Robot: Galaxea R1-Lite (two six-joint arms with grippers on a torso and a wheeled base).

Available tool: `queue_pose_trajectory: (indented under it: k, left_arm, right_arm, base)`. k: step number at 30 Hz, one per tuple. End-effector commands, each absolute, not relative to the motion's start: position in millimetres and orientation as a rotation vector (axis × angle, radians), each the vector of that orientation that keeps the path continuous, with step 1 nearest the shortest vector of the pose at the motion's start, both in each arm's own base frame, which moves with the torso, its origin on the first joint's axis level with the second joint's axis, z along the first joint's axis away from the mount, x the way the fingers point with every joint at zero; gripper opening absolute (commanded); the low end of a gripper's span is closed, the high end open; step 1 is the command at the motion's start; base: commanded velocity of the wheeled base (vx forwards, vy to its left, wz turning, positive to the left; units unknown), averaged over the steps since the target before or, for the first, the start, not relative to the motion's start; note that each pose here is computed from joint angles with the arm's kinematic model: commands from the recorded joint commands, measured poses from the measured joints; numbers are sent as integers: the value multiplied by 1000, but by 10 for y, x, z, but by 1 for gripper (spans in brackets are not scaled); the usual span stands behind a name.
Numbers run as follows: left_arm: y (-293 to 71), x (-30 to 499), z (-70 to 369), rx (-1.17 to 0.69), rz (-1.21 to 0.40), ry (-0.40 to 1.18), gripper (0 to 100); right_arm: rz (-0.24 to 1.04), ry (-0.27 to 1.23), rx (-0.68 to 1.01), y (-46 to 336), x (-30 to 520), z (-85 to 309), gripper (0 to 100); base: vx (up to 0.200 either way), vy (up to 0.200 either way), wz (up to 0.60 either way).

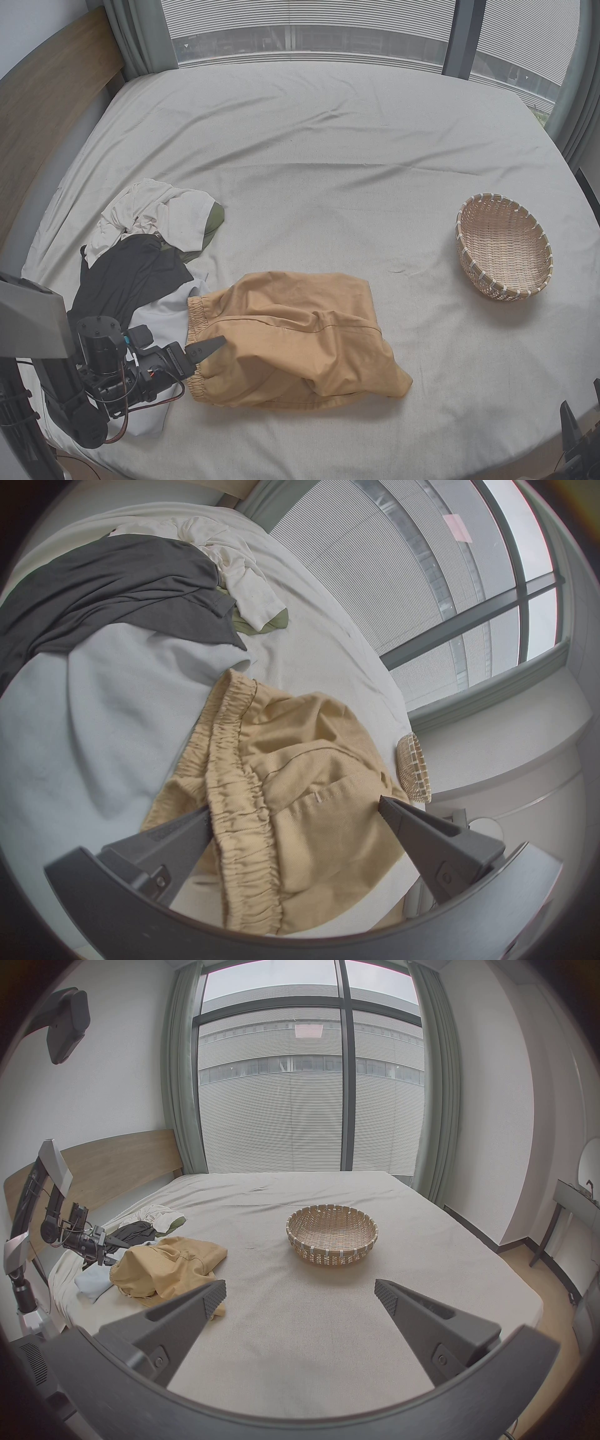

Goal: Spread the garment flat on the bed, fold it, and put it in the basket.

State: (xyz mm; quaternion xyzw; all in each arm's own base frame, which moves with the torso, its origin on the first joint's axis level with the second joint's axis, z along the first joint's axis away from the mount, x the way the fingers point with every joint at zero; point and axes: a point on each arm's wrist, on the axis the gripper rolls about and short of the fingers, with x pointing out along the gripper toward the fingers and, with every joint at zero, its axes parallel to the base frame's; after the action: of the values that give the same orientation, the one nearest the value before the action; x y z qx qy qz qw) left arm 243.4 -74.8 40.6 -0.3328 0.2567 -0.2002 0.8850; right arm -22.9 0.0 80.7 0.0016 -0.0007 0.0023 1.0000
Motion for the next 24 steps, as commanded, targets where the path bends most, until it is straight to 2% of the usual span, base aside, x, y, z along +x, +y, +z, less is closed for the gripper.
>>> queue_pose_trajectory:
  k: [1,10,24]
  left_arm:
    - [-755,2482,601,-731,-443,452,100]
    - [-757,2458,974,-795,-504,319,100]
    - [-920,2559,710,-779,-510,421,100]
  right_arm:
    - [6,2,3,0,-227,755,100]
    - [6,2,3,0,-227,755,100]
    - [6,2,3,0,-227,755,100]
  base:
    - [0,0,0]
    - [0,0,0]
    - [0,0,0]
